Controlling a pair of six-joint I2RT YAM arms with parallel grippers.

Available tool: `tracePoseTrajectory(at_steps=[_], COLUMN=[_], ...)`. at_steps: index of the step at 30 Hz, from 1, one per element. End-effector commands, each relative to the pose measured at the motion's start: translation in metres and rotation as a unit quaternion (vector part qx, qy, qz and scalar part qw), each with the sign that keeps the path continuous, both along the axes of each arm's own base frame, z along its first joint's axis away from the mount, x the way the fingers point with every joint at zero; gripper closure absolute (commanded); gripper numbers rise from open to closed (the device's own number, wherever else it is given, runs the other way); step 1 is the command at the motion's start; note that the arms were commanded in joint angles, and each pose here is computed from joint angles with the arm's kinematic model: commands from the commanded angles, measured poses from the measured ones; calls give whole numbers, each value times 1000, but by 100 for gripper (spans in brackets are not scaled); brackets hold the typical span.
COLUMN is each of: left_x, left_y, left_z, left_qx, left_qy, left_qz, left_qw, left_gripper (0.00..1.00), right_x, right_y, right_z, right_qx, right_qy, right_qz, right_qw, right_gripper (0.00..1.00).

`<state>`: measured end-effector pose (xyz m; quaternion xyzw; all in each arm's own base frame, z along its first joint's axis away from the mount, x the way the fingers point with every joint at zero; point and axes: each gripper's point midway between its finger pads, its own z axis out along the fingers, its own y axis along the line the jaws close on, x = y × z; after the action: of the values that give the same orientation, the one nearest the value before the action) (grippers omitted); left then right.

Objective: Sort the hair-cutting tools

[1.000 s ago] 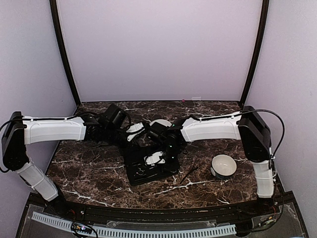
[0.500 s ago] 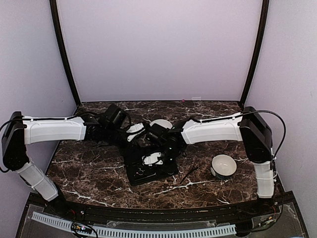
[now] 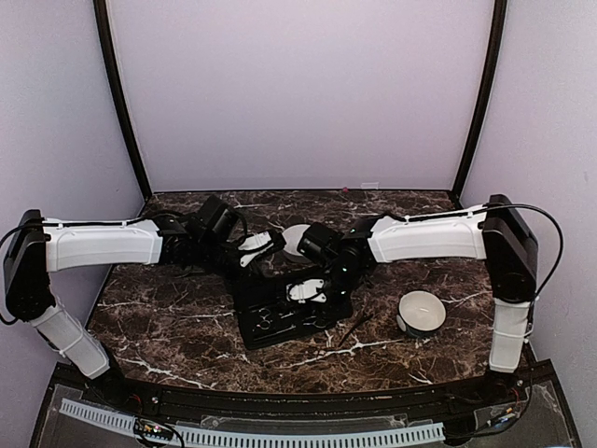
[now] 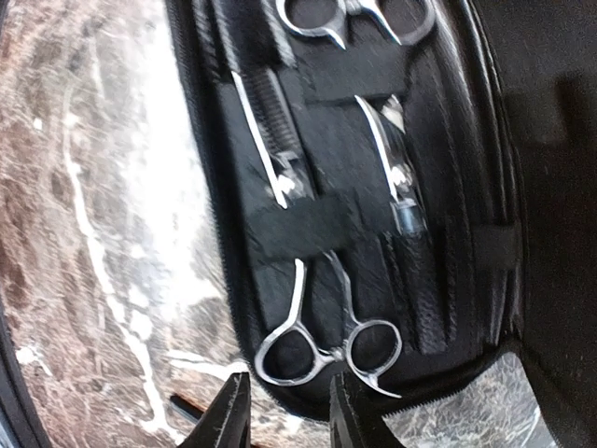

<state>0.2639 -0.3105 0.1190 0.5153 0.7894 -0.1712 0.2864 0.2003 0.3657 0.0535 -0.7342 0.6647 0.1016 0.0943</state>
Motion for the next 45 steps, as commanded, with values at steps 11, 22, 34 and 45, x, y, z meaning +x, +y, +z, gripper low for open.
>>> tracePoseTrajectory(at_steps=[11, 22, 34, 45], left_x=[-17, -17, -17, -18], left_y=[-10, -10, -11, -11], left_z=[-11, -13, -12, -14], left_qx=[3, 4, 2, 6], left_qy=[33, 38, 39, 41], left_qz=[-31, -31, -33, -34], left_qw=[999, 999, 999, 999], left_gripper=[100, 100, 100, 100], right_x=[23, 8, 6, 8], right_y=[3, 34, 50, 42], right_z=[-30, -31, -31, -7], right_qx=[-12, 6, 12, 24], right_qy=[-27, -27, -31, -30], right_qz=[-33, -23, -25, -41], right_qw=[999, 999, 999, 998], right_gripper=[73, 73, 74, 70])
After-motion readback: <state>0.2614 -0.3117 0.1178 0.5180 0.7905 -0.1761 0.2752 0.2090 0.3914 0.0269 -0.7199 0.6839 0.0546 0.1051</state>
